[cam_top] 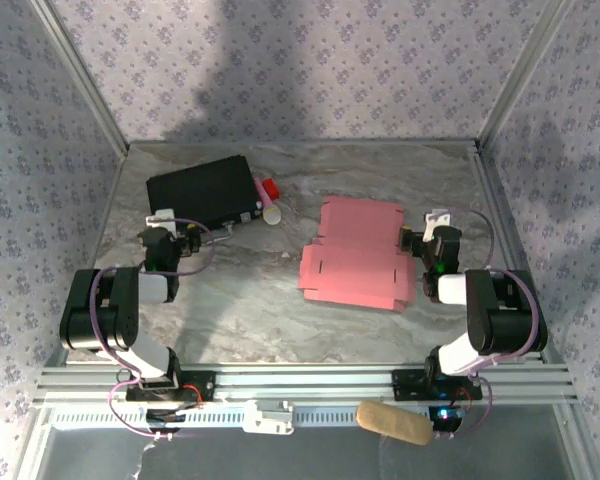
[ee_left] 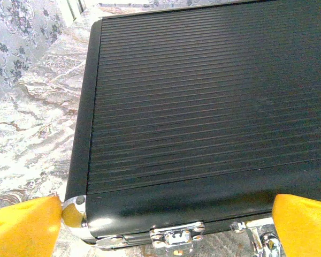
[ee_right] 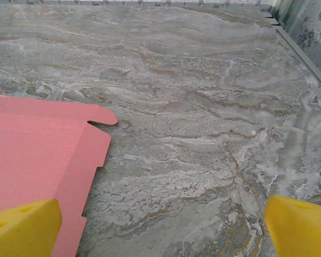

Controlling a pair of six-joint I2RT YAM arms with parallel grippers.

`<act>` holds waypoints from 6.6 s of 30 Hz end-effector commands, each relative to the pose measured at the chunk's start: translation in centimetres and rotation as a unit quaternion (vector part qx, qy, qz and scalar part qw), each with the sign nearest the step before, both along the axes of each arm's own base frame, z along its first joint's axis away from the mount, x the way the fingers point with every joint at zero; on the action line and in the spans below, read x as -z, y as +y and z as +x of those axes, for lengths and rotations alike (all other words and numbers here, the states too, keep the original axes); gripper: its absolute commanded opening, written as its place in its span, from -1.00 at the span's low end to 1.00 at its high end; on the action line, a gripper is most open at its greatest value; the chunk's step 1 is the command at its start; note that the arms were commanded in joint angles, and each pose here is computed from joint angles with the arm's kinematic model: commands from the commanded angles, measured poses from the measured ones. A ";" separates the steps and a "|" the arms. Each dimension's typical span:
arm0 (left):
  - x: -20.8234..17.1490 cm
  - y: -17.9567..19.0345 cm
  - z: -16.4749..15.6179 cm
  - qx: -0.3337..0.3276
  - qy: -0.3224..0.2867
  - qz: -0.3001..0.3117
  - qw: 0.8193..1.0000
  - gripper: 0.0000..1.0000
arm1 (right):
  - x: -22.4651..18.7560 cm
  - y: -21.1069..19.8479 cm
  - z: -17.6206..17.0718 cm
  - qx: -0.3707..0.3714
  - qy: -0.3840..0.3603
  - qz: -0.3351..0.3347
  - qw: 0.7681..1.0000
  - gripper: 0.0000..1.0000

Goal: Fold the paper box

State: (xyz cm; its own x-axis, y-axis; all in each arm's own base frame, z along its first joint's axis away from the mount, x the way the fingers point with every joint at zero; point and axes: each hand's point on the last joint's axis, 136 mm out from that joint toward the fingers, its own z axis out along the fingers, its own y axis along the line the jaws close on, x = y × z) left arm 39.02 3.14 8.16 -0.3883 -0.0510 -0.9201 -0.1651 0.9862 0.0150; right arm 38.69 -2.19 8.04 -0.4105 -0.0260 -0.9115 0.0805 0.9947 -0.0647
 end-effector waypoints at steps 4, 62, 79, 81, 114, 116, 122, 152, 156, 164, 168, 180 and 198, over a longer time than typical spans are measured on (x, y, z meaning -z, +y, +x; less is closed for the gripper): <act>-0.7 -1.2 0.7 0.032 -0.008 -0.009 0.999 0.99 | -0.3 -0.1 0.4 0.001 -0.004 0.008 1.000 0.98; -4.5 -39.0 -22.5 0.130 0.228 -0.441 0.858 0.53 | -11.7 13.1 -17.9 -0.023 0.208 0.350 0.913 0.69; 3.8 -45.9 -20.2 0.058 0.245 -0.608 0.753 0.38 | -9.5 12.7 -19.3 -0.011 0.212 0.347 0.914 0.68; 4.1 -45.7 -19.5 0.052 0.236 -0.608 0.756 0.24 | -9.4 12.7 -19.3 -0.012 0.214 0.347 0.913 0.68; -3.6 -45.4 -16.7 0.130 0.179 -0.597 0.771 -1.00 | -3.9 13.2 -18.7 0.119 0.170 0.578 0.789 0.37; -3.1 -44.5 -15.2 0.123 0.227 -0.565 0.784 -0.89 | -2.7 13.2 -18.8 0.135 0.172 0.585 0.781 0.37; -5.3 -37.2 -9.7 0.086 0.254 -0.346 0.899 -0.37 | -0.7 13.6 -18.8 0.162 0.179 0.602 0.761 0.37; 3.5 -39.5 6.2 0.157 0.326 -0.208 0.909 -0.23 | 1.6 18.7 -15.2 0.161 0.208 0.609 0.748 0.51; 3.6 -39.4 5.3 0.158 0.324 -0.221 0.906 -0.24 | 2.4 18.7 -14.6 0.160 0.213 0.611 0.746 0.49; 2.9 -39.5 3.2 0.164 0.317 -0.246 0.901 -0.25 | 2.6 18.2 -13.7 0.161 0.203 0.621 0.740 0.44; 2.6 -39.7 2.3 0.168 0.314 -0.251 0.900 -0.26 | 2.0 17.4 -13.2 0.152 0.181 0.622 0.747 0.41; 2.2 -39.2 0.9 0.166 0.311 -0.262 0.898 -0.28 | -1.2 16.5 -11.5 0.093 0.107 0.622 0.770 0.24; -2.8 -38.2 -0.2 0.178 0.259 -0.244 0.917 -0.10 | -3.9 16.0 -9.6 0.110 0.093 0.621 0.770 -1.00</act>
